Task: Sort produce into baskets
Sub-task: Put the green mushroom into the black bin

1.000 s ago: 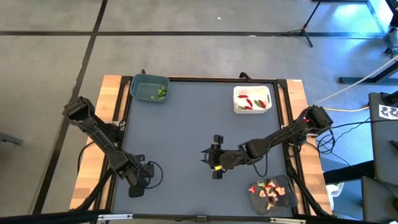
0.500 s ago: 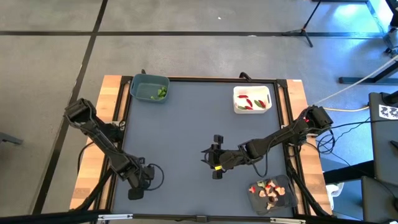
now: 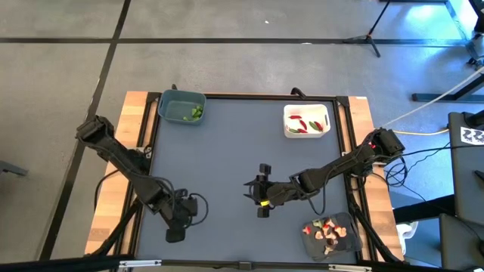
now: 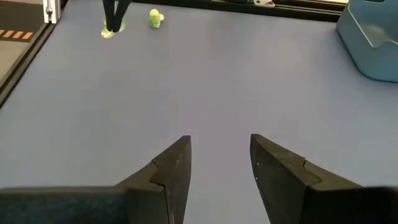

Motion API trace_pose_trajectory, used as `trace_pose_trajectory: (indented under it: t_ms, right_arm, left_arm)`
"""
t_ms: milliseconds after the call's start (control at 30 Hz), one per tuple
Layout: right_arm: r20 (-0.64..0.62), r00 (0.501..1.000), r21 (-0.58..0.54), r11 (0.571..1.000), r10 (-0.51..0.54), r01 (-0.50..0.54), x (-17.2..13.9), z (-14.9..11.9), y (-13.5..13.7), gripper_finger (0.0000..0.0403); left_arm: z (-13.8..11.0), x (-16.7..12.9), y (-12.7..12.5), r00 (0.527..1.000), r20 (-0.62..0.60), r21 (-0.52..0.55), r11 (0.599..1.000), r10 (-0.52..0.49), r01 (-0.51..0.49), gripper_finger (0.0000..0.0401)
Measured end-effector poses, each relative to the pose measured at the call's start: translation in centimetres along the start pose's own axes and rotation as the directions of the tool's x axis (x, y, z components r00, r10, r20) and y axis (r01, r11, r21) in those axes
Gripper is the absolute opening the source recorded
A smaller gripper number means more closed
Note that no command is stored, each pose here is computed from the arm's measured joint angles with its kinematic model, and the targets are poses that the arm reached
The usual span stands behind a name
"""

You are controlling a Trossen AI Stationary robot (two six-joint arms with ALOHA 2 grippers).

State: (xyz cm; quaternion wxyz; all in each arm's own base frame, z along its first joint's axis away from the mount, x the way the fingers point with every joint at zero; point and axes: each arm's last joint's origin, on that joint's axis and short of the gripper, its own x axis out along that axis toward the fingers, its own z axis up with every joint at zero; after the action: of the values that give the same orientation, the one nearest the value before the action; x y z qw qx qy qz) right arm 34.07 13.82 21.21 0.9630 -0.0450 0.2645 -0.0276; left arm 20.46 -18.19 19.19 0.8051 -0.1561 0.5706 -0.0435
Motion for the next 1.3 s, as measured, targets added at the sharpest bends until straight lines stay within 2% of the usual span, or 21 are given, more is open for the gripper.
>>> trace_pose_trajectory:
  t_ms: [133, 200, 300, 467, 633, 700, 900, 1067, 1167, 1300]
  right_arm:
    - [0.021, 1.000, 0.022, 1.000, -0.005, 0.004, 0.0, 0.2, 0.0, 0.0166]
    - [0.053, 0.999, 0.078, 0.997, -0.004, 0.000, 0.0, 0.5, 0.0, 0.0166]
    - [0.109, 0.993, 0.143, 0.987, 0.053, -0.068, 0.2, 1.3, -0.2, 0.0172]
    - [0.146, 0.982, 0.202, 0.969, 0.116, -0.144, 0.4, 1.7, -0.4, 0.0205]
    - [0.131, 0.982, 0.199, 0.967, 0.137, -0.161, 0.5, 1.5, -0.5, 0.0212]
    - [0.139, 0.980, 0.201, 0.965, 0.141, -0.167, 0.5, 1.6, -0.5, 0.0207]
    - [0.209, 0.969, 0.219, 0.960, 0.130, -0.176, 0.6, 2.2, -0.4, 0.0181]
    - [0.232, 0.962, 0.211, 0.957, 0.147, -0.197, 0.8, 2.3, -0.3, 0.0150]
    - [0.231, 0.960, 0.195, 0.959, 0.158, -0.205, 0.8, 2.3, -0.3, 0.0114]
    - [0.224, 0.960, 0.183, 0.961, 0.166, -0.208, 0.9, 2.2, -0.3, 0.0038]
  left_arm:
    - [2.2, -0.8, 0.1, 0.994, 0.104, 0.035, 0.999, 0.025, -0.029, 0.0000]
    - [3.3, -1.2, 0.4, 0.978, 0.191, 0.051, 0.994, 0.084, -0.095, 0.0000]
    - [4.8, -1.8, 0.9, 0.926, 0.335, 0.046, 0.978, 0.175, -0.202, 0.0000]
    - [7.4, -2.4, 1.0, 0.835, 0.527, 0.059, 0.973, 0.160, -0.223, 0.0001]
    - [8.9, -3.0, 1.6, 0.743, 0.633, 0.034, 0.952, 0.216, -0.305, 0.0001]
    - [9.5, -3.2, 1.7, 0.720, 0.663, 0.034, 0.953, 0.204, -0.302, 0.0001]
    - [10.4, -3.6, 1.6, 0.673, 0.720, 0.039, 0.957, 0.171, -0.286, 0.0001]
    - [10.4, -3.7, 1.4, 0.665, 0.730, 0.046, 0.959, 0.159, -0.279, 0.0001]
    - [10.4, -3.8, 1.4, 0.663, 0.733, 0.050, 0.960, 0.153, -0.277, 0.0001]
    - [10.6, -3.9, 1.3, 0.656, 0.742, 0.053, 0.963, 0.139, -0.264, 0.0001]
